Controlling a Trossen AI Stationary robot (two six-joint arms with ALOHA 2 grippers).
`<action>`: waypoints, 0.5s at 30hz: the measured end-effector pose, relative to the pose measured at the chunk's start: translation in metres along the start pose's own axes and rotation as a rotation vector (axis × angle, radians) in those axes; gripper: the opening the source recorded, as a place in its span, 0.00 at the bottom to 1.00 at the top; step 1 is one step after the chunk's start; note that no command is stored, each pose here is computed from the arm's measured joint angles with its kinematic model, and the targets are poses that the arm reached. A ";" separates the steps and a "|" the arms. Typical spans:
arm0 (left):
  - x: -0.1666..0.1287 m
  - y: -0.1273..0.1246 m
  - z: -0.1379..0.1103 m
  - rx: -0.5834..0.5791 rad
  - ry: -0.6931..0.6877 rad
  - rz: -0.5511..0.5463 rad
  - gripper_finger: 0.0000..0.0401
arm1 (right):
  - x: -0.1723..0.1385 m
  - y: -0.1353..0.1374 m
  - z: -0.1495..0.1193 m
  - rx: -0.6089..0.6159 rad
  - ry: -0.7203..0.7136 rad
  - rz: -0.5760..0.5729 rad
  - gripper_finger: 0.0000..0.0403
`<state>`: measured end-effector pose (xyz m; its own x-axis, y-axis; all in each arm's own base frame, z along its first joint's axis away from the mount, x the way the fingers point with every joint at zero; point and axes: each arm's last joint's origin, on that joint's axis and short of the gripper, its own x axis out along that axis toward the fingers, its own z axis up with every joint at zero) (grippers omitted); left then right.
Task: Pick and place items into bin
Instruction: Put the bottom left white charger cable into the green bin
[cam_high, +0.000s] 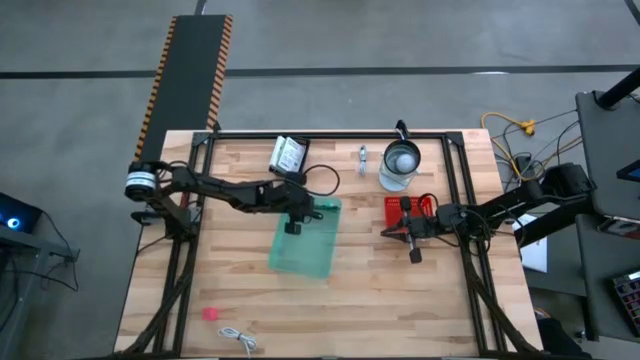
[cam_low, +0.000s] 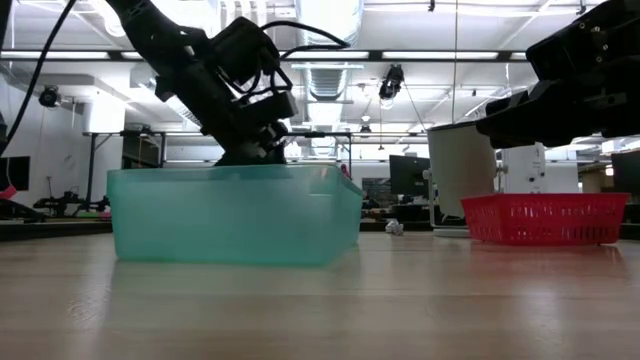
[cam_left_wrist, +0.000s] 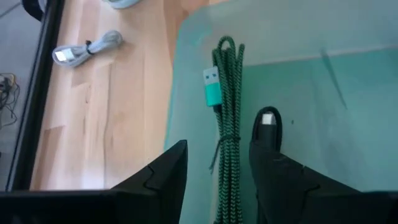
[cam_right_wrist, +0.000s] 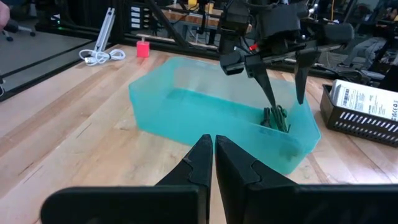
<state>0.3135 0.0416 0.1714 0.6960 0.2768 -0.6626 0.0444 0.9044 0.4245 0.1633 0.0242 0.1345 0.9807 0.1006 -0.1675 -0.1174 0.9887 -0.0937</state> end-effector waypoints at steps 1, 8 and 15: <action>-0.001 0.001 0.001 -0.001 -0.005 0.002 0.39 | 0.000 0.000 0.000 0.000 0.000 0.000 0.02; -0.011 -0.006 0.010 -0.010 -0.060 -0.029 0.39 | 0.000 0.000 0.000 -0.001 0.002 0.001 0.02; -0.015 -0.018 0.015 0.013 -0.110 -0.137 0.39 | 0.000 0.000 -0.001 -0.001 0.007 0.001 0.02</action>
<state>0.3132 0.0167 0.1830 0.7573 0.1137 -0.6430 0.1524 0.9268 0.3434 0.1632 0.0243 0.1339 0.9796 0.1007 -0.1741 -0.1184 0.9885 -0.0943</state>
